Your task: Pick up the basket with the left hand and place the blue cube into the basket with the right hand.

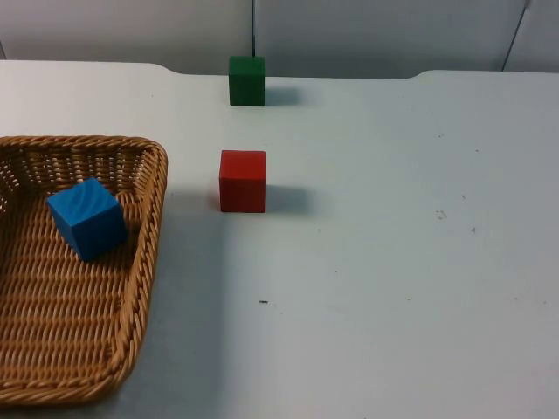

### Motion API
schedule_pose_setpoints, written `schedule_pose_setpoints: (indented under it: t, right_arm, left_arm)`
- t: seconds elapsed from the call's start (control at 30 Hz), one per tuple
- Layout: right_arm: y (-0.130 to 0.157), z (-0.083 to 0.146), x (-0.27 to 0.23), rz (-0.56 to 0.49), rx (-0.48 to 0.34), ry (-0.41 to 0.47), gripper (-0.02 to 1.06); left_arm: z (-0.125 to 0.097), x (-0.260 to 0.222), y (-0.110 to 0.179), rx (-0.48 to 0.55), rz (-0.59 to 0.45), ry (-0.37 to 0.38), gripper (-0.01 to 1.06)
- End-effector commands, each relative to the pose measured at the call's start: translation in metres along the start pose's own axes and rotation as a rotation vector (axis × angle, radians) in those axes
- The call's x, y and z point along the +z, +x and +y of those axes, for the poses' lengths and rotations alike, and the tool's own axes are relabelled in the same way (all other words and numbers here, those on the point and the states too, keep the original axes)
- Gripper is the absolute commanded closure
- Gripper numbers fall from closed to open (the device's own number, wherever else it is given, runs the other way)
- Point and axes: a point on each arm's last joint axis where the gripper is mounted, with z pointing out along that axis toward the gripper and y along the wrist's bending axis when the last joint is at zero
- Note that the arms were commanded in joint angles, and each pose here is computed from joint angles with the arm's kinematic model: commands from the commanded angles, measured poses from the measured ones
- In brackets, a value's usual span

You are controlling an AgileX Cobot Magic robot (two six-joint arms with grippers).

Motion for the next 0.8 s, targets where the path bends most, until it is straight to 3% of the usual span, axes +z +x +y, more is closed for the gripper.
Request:
schedule_pose_setpoints:
  t: [0.0, 0.47, 0.67, 0.77]
  right_arm:
    - [0.0007, -0.0009, 0.0006, -0.005, 0.000, 0.009, 0.17]
    - [0.0009, -0.0002, 0.0058, -0.025, -0.036, 0.007, 0.17]
    - [0.0009, -0.0002, 0.0058, -0.025, -0.036, 0.007, 0.00]
    - [0.0009, -0.0002, 0.0058, -0.025, -0.038, 0.007, 0.00]
  left_arm:
    - [-0.0007, -0.0001, -0.0002, -0.006, -0.011, 0.011, 0.00]
    - [-0.0007, -0.0001, -0.0002, -0.006, -0.011, 0.011, 0.00]
    - [-0.0007, -0.0001, -0.0002, -0.006, -0.011, 0.011, 0.00]
    - [-0.0007, -0.0001, -0.0002, -0.006, -0.011, 0.011, 0.00]
